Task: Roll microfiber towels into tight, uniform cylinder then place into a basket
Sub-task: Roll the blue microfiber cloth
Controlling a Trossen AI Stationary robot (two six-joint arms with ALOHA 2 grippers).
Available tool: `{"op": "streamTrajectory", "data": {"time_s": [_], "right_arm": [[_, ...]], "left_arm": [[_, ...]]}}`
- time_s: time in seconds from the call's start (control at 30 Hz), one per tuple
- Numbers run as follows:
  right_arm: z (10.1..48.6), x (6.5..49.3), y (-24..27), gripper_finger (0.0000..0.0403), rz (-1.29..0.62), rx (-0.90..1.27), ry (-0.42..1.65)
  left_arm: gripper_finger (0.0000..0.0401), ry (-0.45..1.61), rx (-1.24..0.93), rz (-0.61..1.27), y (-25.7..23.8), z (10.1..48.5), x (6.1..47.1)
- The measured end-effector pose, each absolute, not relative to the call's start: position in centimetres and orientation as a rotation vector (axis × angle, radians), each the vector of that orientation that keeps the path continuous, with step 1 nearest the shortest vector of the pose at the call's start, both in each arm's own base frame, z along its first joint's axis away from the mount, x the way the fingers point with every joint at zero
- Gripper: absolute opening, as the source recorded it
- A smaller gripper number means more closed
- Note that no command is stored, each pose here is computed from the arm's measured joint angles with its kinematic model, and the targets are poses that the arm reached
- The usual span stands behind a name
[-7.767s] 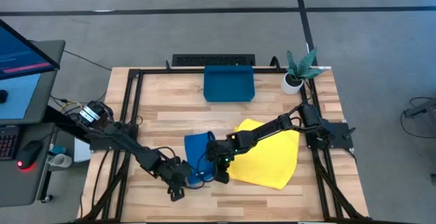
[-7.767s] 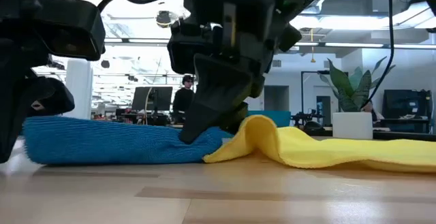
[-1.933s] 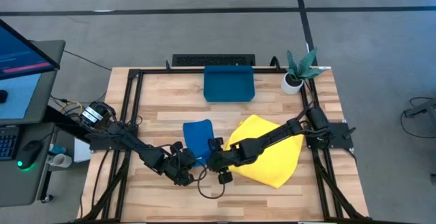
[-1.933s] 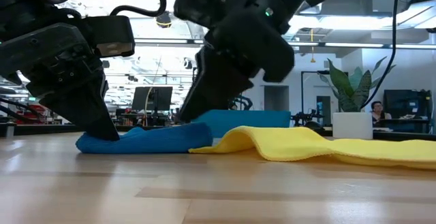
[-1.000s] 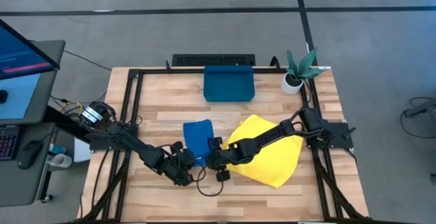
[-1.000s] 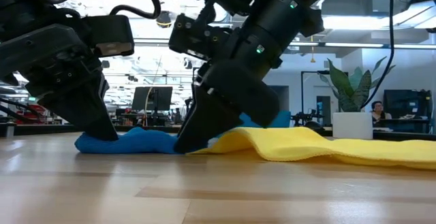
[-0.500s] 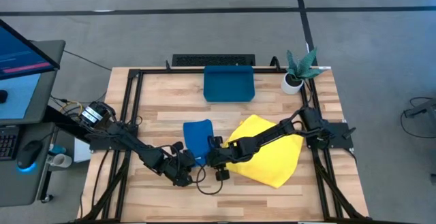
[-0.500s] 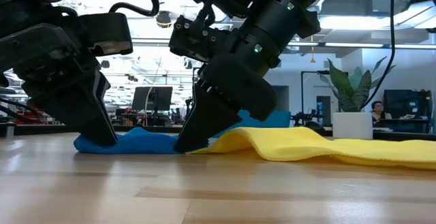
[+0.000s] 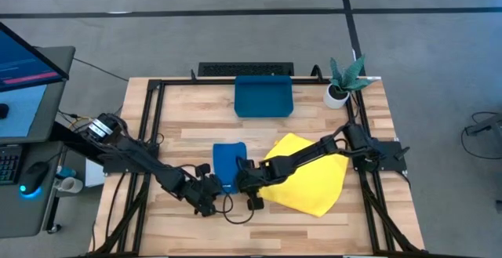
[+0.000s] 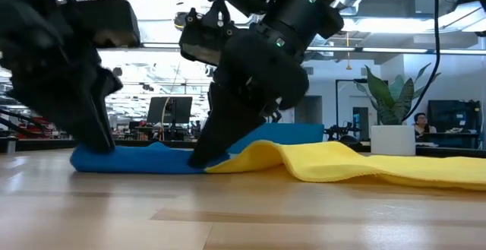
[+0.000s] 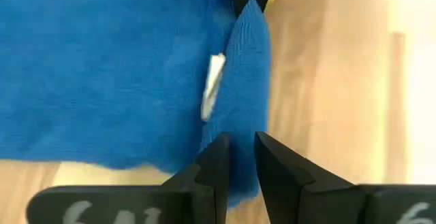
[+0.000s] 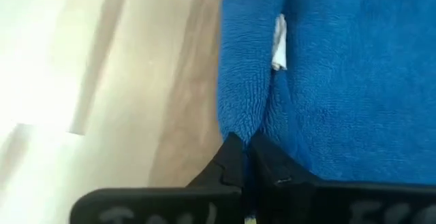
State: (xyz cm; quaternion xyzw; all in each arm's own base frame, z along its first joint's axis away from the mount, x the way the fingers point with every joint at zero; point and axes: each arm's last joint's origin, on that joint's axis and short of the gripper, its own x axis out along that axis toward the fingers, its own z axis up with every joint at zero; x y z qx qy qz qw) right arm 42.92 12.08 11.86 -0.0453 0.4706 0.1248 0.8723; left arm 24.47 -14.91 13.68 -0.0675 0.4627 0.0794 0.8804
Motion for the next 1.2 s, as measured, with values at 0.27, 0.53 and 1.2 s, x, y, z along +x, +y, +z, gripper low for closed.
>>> {"op": "streamTrajectory", "data": {"time_s": [0.27, 0.53, 1.2], "right_arm": [[12.1, 43.4, 10.8, 0.0025, 0.381, 0.186, 1.023], [12.2, 44.0, 8.0, 0.0024, 0.348, 0.522, 1.075], [12.5, 44.5, 5.2, 0.0016, 0.202, 0.857, 1.120]], "left_arm": [[0.0052, 0.851, -0.027, 0.078, -16.1, 16.4, 23.1], [0.0050, 0.784, 0.109, -0.014, -17.8, 16.7, 22.4], [0.0092, 0.842, 0.169, 0.011, -16.9, 14.7, 23.6]]}}
